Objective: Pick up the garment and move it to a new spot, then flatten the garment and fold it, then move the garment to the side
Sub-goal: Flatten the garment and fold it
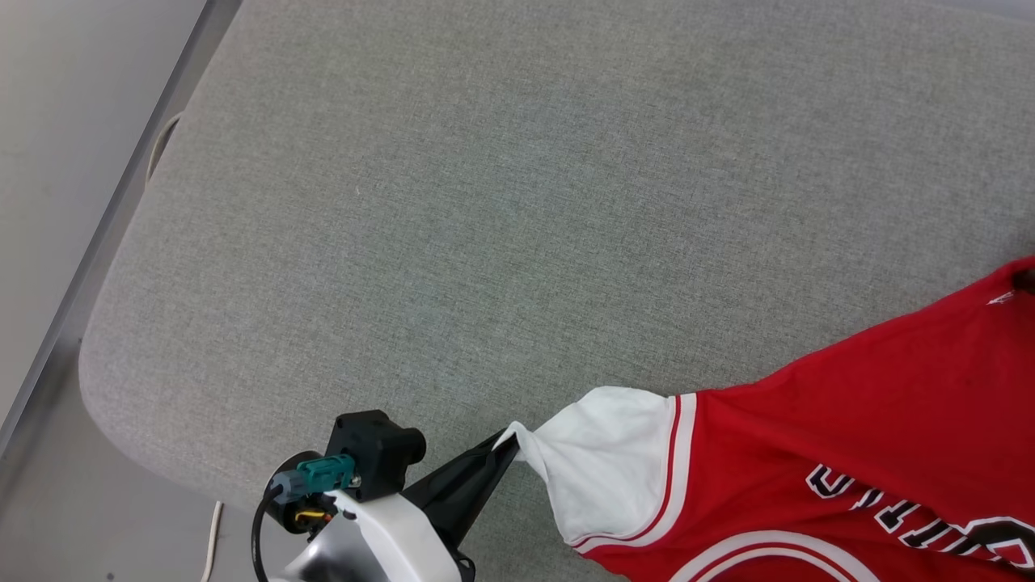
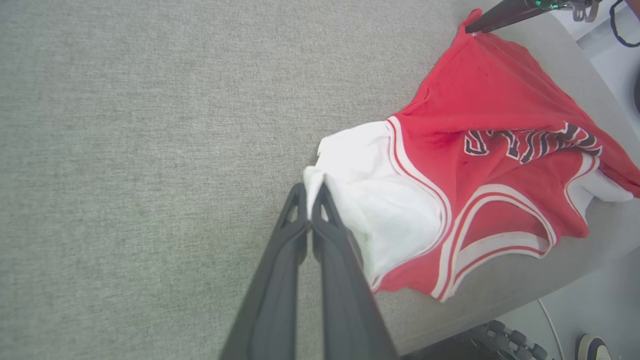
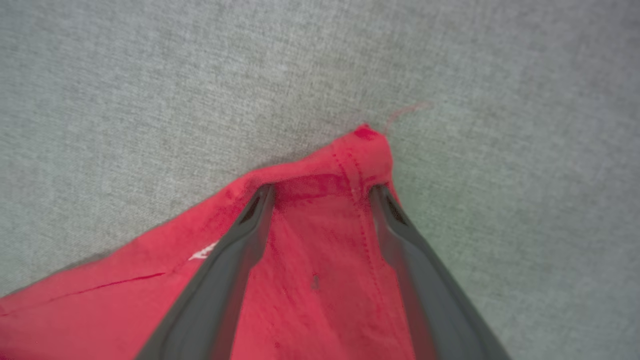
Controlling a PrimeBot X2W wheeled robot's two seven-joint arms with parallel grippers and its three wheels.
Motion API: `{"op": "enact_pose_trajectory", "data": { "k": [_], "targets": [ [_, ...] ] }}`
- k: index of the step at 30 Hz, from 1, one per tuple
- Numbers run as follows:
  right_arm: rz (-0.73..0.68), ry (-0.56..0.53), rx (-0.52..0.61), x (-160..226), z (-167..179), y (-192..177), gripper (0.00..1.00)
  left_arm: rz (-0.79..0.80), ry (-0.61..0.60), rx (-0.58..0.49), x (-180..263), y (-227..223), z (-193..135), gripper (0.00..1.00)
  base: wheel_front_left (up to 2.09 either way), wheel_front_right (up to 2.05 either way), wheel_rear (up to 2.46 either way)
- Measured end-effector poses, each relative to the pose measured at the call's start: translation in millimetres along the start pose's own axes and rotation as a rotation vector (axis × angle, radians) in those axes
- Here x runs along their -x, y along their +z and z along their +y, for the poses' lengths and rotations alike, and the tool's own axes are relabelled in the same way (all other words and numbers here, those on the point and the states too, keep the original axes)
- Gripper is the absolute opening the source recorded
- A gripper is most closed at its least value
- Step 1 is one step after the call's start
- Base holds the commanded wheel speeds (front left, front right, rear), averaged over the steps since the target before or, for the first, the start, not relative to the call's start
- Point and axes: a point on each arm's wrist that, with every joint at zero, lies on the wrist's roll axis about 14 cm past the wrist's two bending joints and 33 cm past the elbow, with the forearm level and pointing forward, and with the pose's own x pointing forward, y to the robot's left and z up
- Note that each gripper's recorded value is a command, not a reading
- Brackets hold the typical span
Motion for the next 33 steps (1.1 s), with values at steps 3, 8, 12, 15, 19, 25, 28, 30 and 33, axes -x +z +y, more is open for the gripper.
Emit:
{"op": "enact_pose_trajectory", "data": {
  "k": [3, 8, 12, 15, 19, 25, 28, 30, 33],
  "targets": [
    [0.013, 0.002, 0.016, -6.0, 2.9, -1.1, 1.0, 0.0, 0.004, 0.002, -1.8, -0.2, 1.6, 0.0, 0.0, 0.0, 0.0],
    [0.033, 0.01, 0.037, -12.8, 7.0, -4.0, 0.0, 0.003, 0.007, 0.003, -3.7, -1.4, 3.7, 0.0, 0.0, 0.0, 0.0],
    [0.014, 0.034, 0.049, -14.4, 15.1, -2.5, 0.0, 0.003, 0.009, 0.0, -3.7, -1.7, 4.7, 0.0, 0.0, 0.0, 0.0],
    [-0.032, 0.057, 0.042, -12.3, 21.6, 1.6, 0.0, -0.004, 0.013, -0.003, -2.0, -1.0, 5.7, 0.0, 0.0, 0.0, 0.0],
    [-0.12, 0.069, 0.037, -1.8, 24.4, 10.9, 0.0, -0.034, 0.008, -0.016, 2.1, 5.4, 4.4, 0.0, 0.0, 0.0, 0.0],
    [-0.302, 0.092, 0.019, 30.9, 28.3, 30.8, 0.0, -0.12, 0.005, -0.04, 12.7, 26.0, 2.0, 0.0, 0.0, 0.0, 0.0],
    [-0.413, 0.089, 0.004, 58.5, 24.2, 45.1, 0.0, -0.189, 0.007, -0.074, 20.4, 44.0, 1.2, 0.0, 0.0, 0.0, 0.0],
    [-0.482, 0.081, 0.002, 77.7, 20.9, 51.6, 0.0, -0.242, 0.006, -0.102, 26.0, 59.0, -0.5, 0.0, 0.0, 0.0, 0.0],
    [-0.597, 0.072, -0.016, 113.4, 12.5, 64.5, 0.0, -0.329, -0.01, -0.15, 33.7, 85.5, -7.2, 0.0, 0.0, 0.0, 0.0]
  ]
}}
